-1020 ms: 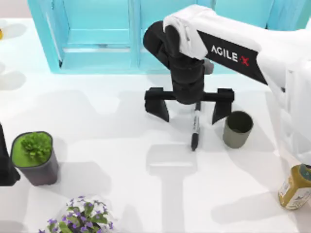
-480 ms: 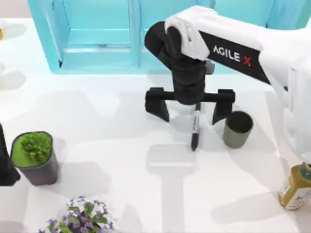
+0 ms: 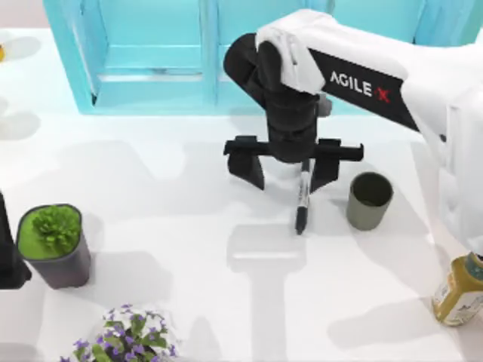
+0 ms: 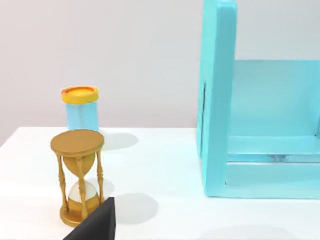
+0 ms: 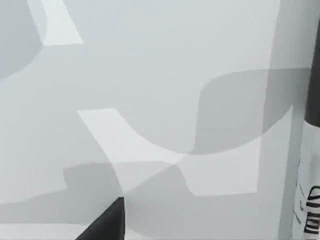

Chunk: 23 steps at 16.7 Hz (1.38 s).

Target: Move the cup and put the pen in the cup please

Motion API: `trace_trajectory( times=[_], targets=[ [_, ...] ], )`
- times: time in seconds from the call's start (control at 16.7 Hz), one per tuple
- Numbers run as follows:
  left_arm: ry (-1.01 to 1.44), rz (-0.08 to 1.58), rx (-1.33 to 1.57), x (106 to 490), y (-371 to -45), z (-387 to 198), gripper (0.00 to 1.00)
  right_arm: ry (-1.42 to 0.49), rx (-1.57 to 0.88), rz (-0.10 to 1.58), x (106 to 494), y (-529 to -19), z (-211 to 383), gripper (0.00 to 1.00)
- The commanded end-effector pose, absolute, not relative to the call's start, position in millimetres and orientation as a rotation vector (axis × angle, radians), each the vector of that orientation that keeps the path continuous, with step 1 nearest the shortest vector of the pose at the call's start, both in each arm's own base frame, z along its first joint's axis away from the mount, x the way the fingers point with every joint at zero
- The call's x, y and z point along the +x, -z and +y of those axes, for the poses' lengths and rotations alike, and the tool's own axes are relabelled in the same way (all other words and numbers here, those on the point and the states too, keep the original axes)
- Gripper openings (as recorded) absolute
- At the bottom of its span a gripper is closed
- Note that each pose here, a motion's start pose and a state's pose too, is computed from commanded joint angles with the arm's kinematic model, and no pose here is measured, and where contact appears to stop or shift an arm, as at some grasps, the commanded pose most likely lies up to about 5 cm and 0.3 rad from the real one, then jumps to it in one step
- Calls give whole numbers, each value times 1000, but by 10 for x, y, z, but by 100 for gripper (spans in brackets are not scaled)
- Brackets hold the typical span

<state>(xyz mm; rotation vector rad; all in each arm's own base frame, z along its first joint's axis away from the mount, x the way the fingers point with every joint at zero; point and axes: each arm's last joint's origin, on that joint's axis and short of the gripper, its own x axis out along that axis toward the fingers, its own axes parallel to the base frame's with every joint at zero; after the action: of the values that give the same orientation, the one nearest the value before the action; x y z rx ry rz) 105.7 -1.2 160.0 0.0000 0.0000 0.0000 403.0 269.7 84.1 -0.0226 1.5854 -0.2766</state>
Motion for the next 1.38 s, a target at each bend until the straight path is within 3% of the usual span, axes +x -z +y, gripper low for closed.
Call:
trace_trajectory(
  times=[0.24, 0.3, 0.72, 0.78, 1.38],
  targets=[
    [0, 0, 0, 1057, -1600, -12, 100, 277, -23, 1585, 4030, -841, 2697, 2],
    [0, 0, 0, 1057, -1600, -12, 100, 277, -23, 1585, 4030, -841, 2697, 0],
    [0, 0, 0, 1057, -1600, -12, 100, 277, -23, 1585, 4030, -841, 2697, 0],
    [0, 0, 0, 1057, -1600, -12, 100, 225, 63, 1531, 4050, -1159, 2782, 0],
    [0, 0, 0, 1057, -1600, -12, 100, 225, 62, 1532, 3712, -1555, 2832, 0]
  ],
)
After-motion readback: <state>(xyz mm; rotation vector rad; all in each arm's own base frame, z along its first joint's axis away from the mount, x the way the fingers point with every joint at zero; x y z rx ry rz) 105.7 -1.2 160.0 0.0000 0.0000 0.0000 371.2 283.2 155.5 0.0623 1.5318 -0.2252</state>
